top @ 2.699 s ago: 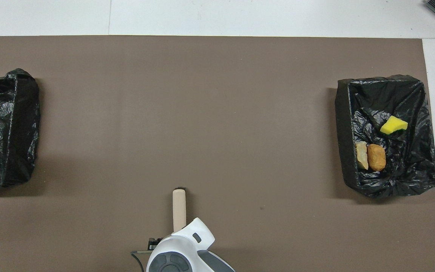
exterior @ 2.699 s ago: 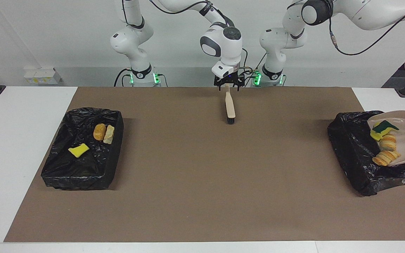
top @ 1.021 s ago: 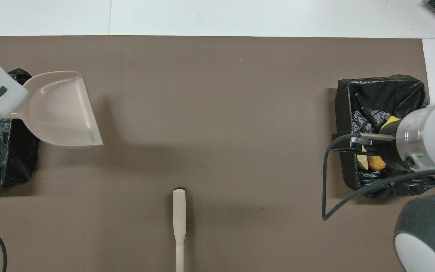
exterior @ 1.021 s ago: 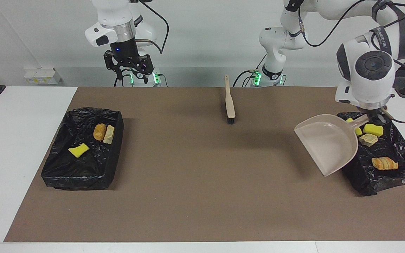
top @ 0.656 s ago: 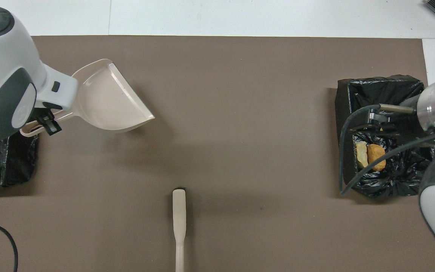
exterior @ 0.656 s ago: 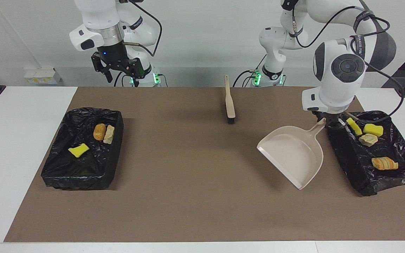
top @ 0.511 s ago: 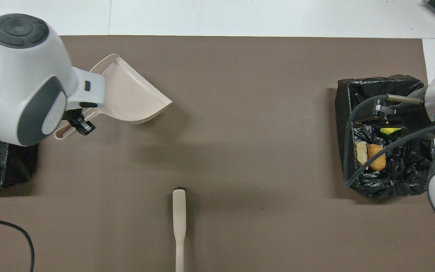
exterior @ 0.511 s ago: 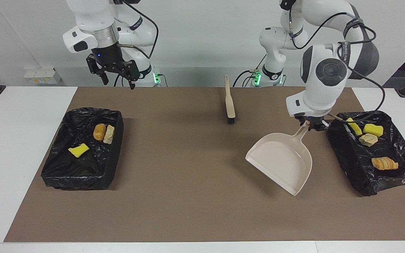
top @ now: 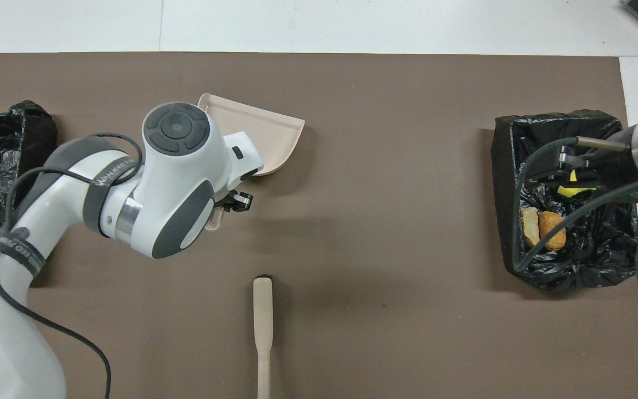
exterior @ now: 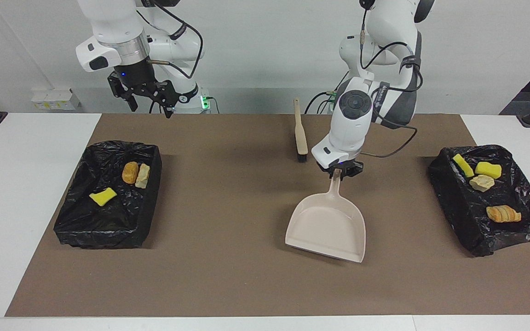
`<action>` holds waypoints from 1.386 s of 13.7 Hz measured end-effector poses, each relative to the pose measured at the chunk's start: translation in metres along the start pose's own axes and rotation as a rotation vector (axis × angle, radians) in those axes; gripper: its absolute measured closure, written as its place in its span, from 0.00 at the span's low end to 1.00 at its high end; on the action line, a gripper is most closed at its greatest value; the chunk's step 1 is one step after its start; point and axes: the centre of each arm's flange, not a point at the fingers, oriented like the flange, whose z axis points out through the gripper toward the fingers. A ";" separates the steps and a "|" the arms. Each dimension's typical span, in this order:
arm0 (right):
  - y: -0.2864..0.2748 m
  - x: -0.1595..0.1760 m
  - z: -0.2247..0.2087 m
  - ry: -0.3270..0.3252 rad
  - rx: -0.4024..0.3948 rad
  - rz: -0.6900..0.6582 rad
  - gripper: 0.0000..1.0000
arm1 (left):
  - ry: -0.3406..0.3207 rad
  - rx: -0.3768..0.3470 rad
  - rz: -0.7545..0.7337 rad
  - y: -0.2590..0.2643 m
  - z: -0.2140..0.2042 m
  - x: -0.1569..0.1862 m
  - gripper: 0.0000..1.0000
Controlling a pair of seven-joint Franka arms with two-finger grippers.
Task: Sweep and dump trash in bin
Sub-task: 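Bring the empty dustpan back to the table center with the left gripper, then open the left gripper to release the dustpan and withdraw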
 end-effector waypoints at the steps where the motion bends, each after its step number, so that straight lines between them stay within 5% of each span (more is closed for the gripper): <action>1: 0.001 0.001 0.000 0.000 0.000 -0.010 0.00 | -0.010 -0.051 -0.043 0.012 0.013 -0.005 0.69; 6: 0.008 0.003 0.000 -0.001 0.000 -0.006 0.00 | -0.041 -0.154 -0.147 0.044 0.029 -0.019 0.64; 12: 0.016 0.006 0.001 -0.002 0.000 0.008 0.00 | 0.032 -0.160 -0.225 0.003 -0.008 -0.011 0.00; 16: 0.019 0.007 0.002 -0.003 0.000 0.015 0.00 | 0.125 -0.149 -0.357 -0.092 -0.053 0.002 0.00; 19: 0.019 0.007 0.002 -0.003 0.000 0.015 0.00 | 0.184 -0.084 -0.287 -0.143 -0.087 0.001 0.00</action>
